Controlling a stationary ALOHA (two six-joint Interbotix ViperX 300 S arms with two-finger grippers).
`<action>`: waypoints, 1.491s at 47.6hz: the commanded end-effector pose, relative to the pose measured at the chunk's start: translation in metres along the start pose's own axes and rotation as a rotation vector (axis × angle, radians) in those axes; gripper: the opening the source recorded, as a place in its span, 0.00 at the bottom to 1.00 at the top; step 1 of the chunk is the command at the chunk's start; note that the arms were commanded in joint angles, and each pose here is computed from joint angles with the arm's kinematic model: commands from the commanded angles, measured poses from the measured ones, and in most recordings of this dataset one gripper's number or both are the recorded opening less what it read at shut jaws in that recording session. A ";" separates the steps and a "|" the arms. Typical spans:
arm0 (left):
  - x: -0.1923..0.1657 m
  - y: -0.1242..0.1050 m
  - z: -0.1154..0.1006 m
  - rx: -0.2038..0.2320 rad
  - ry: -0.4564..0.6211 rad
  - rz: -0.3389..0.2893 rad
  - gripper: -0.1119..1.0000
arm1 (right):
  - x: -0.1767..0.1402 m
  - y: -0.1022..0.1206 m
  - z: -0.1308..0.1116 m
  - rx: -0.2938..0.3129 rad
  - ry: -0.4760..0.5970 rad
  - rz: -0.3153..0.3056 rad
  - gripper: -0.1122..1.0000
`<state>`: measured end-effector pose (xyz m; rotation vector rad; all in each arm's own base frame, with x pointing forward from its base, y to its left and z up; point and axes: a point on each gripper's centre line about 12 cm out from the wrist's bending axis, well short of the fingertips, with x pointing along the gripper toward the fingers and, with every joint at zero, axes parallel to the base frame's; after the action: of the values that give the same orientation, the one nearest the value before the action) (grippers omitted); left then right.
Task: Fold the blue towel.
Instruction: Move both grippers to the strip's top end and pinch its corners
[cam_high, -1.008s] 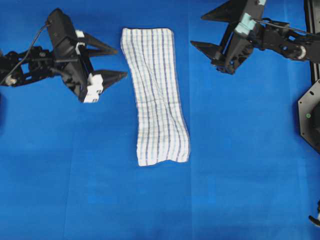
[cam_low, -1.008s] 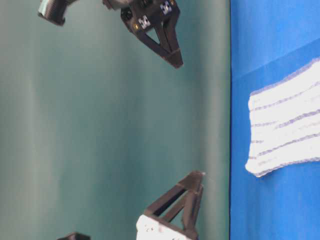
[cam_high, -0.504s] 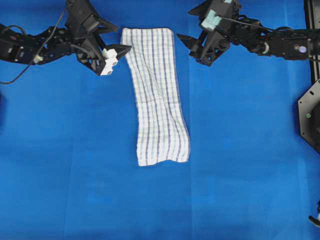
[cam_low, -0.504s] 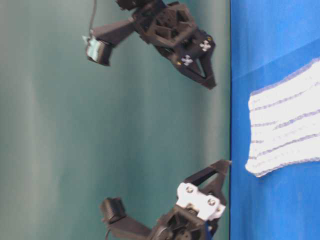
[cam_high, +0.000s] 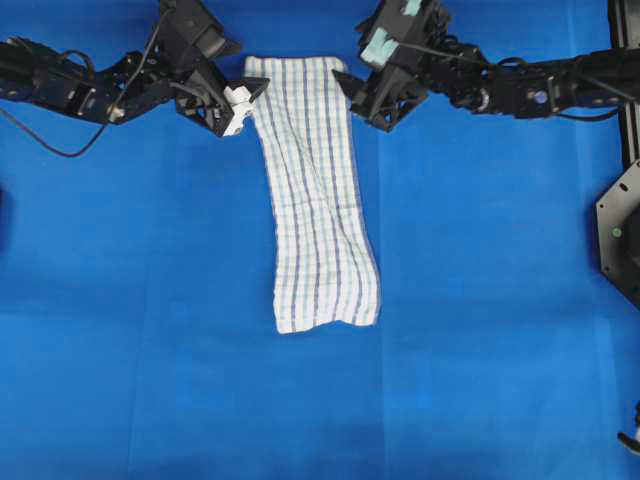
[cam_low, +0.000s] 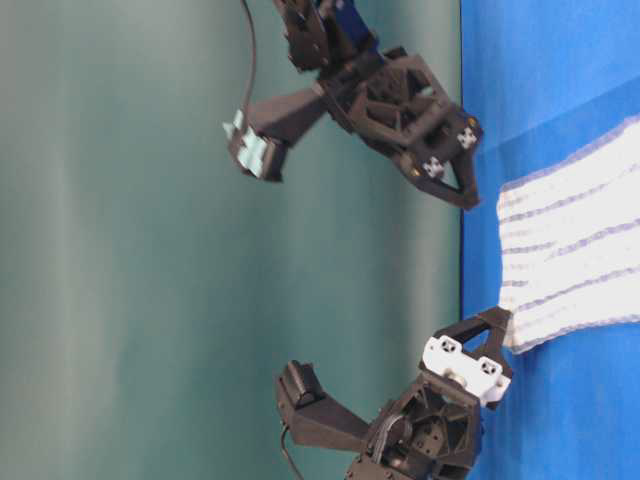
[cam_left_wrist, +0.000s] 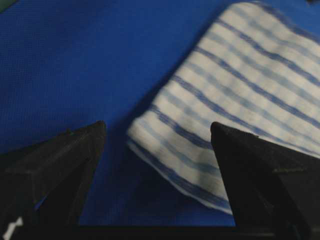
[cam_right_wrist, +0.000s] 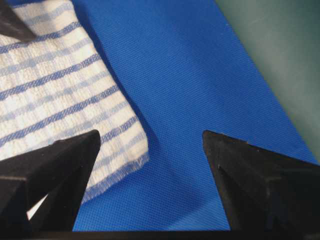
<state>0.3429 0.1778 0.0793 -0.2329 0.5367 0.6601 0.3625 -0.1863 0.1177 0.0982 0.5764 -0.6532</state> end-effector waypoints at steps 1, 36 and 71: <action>0.004 0.004 0.010 -0.009 -0.029 0.011 0.83 | 0.006 0.000 0.012 0.009 -0.031 -0.006 0.90; 0.013 -0.001 0.001 -0.009 0.022 -0.003 0.34 | 0.036 0.007 -0.012 -0.006 0.041 -0.005 0.55; -0.005 -0.011 0.052 0.113 -0.096 -0.039 0.14 | 0.017 0.008 0.012 0.008 -0.016 0.013 0.09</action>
<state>0.3618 0.1837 0.0918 -0.1338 0.5545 0.6064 0.3815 -0.1909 0.0897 0.1099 0.6280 -0.6380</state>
